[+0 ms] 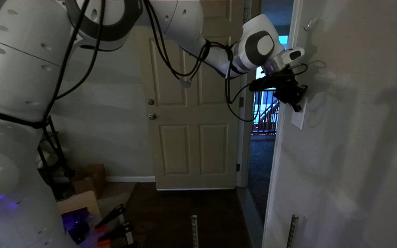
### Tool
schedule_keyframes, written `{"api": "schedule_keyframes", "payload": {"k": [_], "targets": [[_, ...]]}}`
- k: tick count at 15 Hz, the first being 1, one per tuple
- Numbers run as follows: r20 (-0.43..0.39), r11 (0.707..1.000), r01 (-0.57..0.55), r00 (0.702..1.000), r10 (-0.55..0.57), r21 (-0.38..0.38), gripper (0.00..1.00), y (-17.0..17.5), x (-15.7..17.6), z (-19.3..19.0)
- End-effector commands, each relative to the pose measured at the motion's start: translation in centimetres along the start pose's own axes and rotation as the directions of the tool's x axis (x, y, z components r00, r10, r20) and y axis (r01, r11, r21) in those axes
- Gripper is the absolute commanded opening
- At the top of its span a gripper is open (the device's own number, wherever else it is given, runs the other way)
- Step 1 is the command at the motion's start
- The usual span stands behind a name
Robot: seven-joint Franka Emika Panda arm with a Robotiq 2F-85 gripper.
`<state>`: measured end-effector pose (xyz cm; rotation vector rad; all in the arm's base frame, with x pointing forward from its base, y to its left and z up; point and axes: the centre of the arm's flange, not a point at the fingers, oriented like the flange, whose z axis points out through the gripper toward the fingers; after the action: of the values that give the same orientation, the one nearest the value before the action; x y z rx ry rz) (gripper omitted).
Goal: Flip the switch on the wall
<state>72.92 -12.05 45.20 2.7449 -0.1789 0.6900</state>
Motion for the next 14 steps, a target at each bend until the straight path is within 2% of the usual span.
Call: {"api": "schedule_keyframes", "payload": {"k": [1, 3, 5, 7, 9, 14], "targets": [[0.022, 0.999, -0.034, 0.999, 0.034, 0.002, 0.04, -0.3, 0.9, 0.2], [0.033, 0.999, -0.044, 0.999, 0.043, 0.005, 0.04, -0.1, 0.5, -0.2], [0.078, 0.997, -0.066, 0.995, 0.063, 0.034, 0.04, 0.0, -0.6, -0.8], [0.128, 0.991, -0.081, 0.989, 0.068, 0.104, 0.05, 0.1, -1.8, -1.2], [0.157, 0.984, -0.107, 0.984, 0.085, 0.140, 0.04, -0.3, -2.7, -1.9], [0.136, 0.986, -0.117, 0.986, 0.100, 0.121, 0.04, -0.8, -2.5, -2.7]]}}
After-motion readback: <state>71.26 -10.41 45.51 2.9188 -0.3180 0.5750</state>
